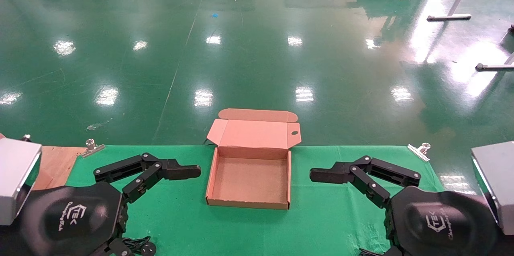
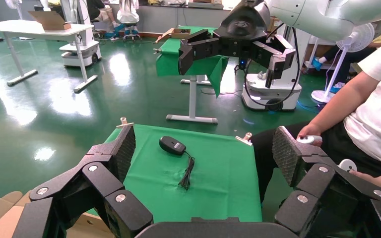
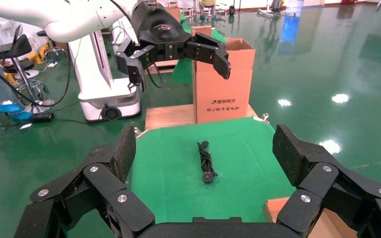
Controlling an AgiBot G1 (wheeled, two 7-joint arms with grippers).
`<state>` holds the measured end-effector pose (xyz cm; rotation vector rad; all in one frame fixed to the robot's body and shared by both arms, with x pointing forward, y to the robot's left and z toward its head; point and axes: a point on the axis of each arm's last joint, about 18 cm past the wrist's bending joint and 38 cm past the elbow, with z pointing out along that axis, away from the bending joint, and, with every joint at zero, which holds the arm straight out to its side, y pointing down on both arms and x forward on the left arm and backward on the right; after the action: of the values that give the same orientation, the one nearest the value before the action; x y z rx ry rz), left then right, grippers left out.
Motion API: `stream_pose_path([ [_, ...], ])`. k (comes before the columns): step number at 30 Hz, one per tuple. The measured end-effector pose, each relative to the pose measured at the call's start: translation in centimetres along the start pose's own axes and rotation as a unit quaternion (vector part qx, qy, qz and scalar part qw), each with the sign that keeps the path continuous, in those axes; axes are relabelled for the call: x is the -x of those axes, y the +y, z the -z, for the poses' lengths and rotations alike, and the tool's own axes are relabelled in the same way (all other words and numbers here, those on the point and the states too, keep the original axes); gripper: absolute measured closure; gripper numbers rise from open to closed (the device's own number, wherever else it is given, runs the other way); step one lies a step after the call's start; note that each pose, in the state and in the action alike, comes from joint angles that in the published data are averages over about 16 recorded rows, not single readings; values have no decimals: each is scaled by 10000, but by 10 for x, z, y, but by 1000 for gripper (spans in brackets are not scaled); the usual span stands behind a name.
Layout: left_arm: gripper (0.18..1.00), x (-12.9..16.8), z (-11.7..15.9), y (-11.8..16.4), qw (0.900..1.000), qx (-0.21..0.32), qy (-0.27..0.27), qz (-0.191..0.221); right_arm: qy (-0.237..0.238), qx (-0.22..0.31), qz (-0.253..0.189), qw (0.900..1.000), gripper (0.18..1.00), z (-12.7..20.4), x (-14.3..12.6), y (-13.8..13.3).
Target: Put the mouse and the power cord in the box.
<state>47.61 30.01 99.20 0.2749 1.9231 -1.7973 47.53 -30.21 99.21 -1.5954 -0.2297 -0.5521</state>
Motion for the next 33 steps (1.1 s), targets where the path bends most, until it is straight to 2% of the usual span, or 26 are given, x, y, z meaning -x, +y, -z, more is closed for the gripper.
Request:
stream_pose_path([
  [33,184,0,0,0,10000,0,0,0,0,0,0,10000,178,0,0,0],
])
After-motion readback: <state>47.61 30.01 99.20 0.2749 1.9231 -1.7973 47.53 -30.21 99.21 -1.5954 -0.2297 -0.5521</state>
